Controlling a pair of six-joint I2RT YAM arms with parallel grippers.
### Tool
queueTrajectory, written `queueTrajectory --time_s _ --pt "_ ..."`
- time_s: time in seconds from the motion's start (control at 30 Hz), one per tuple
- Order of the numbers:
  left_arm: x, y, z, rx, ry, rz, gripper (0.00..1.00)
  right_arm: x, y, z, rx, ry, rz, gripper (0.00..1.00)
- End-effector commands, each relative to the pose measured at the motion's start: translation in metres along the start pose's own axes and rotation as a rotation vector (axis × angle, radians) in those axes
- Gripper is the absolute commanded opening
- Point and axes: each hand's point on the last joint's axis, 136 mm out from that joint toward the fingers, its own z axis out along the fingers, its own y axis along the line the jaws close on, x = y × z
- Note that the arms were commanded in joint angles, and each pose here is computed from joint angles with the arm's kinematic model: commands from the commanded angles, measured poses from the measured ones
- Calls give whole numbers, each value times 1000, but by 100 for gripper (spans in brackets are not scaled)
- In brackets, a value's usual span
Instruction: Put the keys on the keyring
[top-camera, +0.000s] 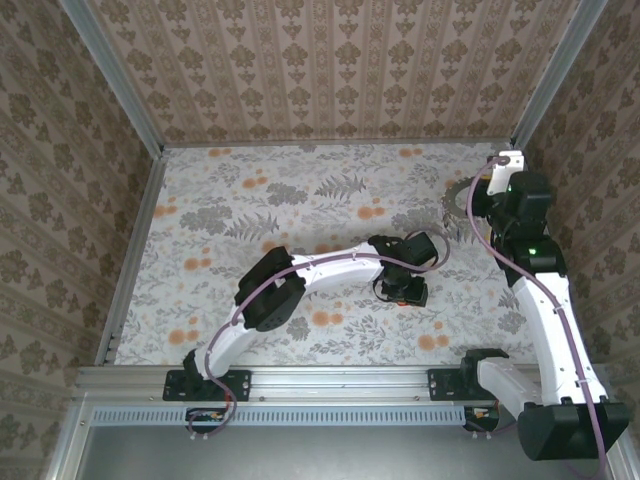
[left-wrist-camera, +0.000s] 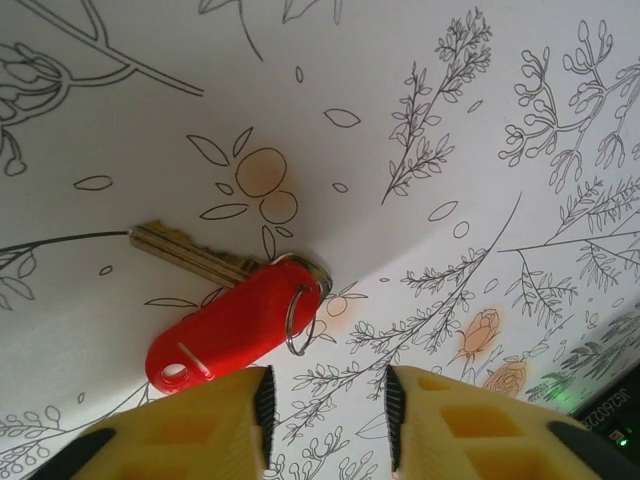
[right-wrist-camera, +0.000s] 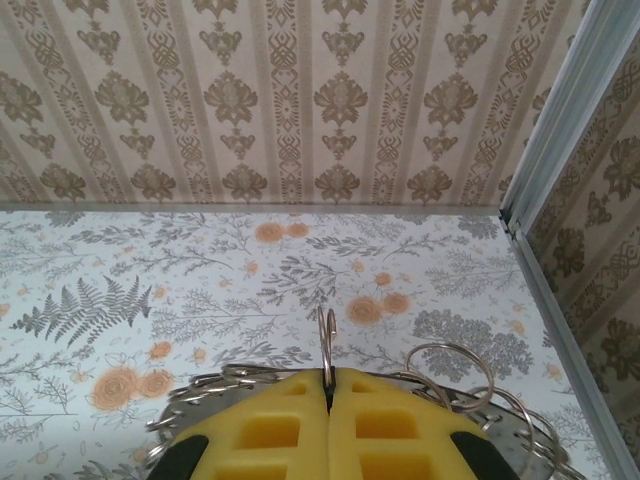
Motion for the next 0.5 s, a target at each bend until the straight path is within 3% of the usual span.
queueTrajectory --time_s 0.0,0.23,0.47 --pt "4 3 9 -15 33 0 35 -23 3 -11 -25 -82 12 0" --pt "1 16 7 -101 15 1 35 -29 3 -16 -33 -98 23 0" --pt "-2 11 13 -73 24 6 31 -34 3 -19 -42 -109 29 0"
